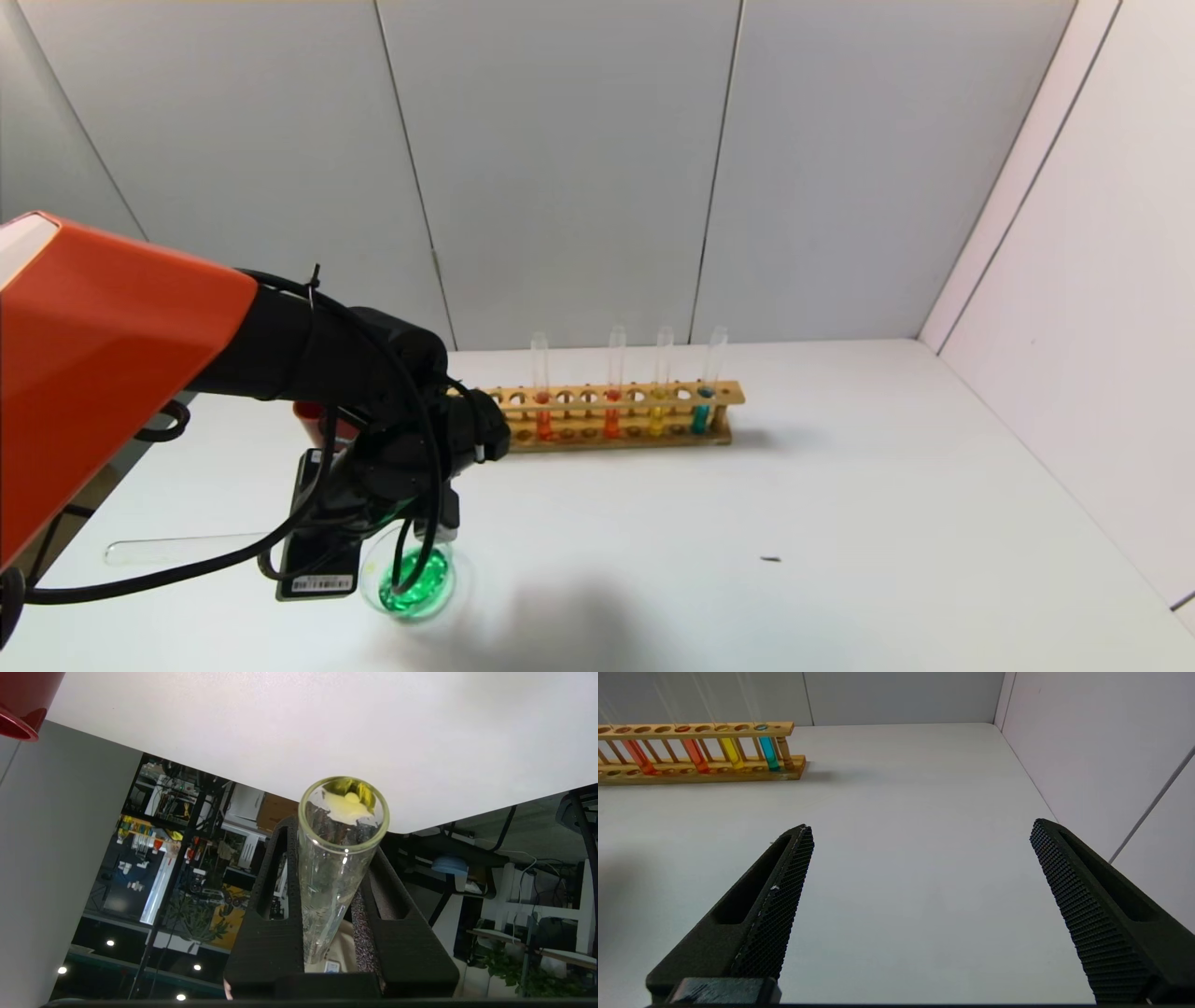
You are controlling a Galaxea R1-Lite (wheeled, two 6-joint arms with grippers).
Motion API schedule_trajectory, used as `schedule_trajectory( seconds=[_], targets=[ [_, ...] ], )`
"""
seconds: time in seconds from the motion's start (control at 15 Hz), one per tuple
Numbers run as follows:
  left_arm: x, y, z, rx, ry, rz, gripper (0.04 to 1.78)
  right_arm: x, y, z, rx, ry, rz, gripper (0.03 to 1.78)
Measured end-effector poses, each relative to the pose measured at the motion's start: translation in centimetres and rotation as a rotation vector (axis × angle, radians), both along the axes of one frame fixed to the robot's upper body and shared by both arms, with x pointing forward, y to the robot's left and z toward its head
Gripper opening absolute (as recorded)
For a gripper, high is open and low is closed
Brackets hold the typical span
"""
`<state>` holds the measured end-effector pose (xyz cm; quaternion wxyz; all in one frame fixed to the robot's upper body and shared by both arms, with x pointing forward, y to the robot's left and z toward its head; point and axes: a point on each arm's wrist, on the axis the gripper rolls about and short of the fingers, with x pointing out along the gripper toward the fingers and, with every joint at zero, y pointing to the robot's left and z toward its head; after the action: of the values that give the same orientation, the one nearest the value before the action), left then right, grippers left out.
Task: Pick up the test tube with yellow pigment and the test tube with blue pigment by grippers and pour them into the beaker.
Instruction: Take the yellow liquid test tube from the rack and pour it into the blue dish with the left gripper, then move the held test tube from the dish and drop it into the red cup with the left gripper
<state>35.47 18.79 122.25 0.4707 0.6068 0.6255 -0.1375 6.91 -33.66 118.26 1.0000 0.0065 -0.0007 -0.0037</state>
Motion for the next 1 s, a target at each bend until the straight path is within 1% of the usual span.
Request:
schedule_trajectory(
  seconds=[0.27,0.4,0.53,0.67,0.73,0.87,1.0],
  targets=[
    [-0.2,-0.2,-0.1,-0.02,-0.02,-0.003,0.34,0.0,0.0,0.0,0.0,0.0,0.0,1.7],
    [-0.2,-0.3,0.0,-0.052,-0.062,-0.005,0.34,0.0,0.0,0.0,0.0,0.0,0.0,1.7],
    [-0.3,-0.3,0.8,-0.101,-0.12,-0.003,0.34,0.0,0.0,0.0,0.0,0.0,0.0,1.7],
    [-0.3,-0.3,2.2,-0.194,-0.203,0.004,0.34,0.0,0.0,0.0,0.0,0.0,0.0,1.7],
    [-0.3,-0.2,3.1,-0.253,-0.263,0.022,0.34,0.0,0.0,0.0,0.0,0.0,0.0,1.7],
    [-0.3,0.3,4.8,-0.367,-0.393,0.111,0.34,0.0,0.0,0.0,0.0,0.0,0.0,1.7],
    [0.2,1.4,6.3,-0.467,-0.529,0.238,0.34,0.0,0.0,0.0,0.0,0.0,0.0,1.7]
  ],
)
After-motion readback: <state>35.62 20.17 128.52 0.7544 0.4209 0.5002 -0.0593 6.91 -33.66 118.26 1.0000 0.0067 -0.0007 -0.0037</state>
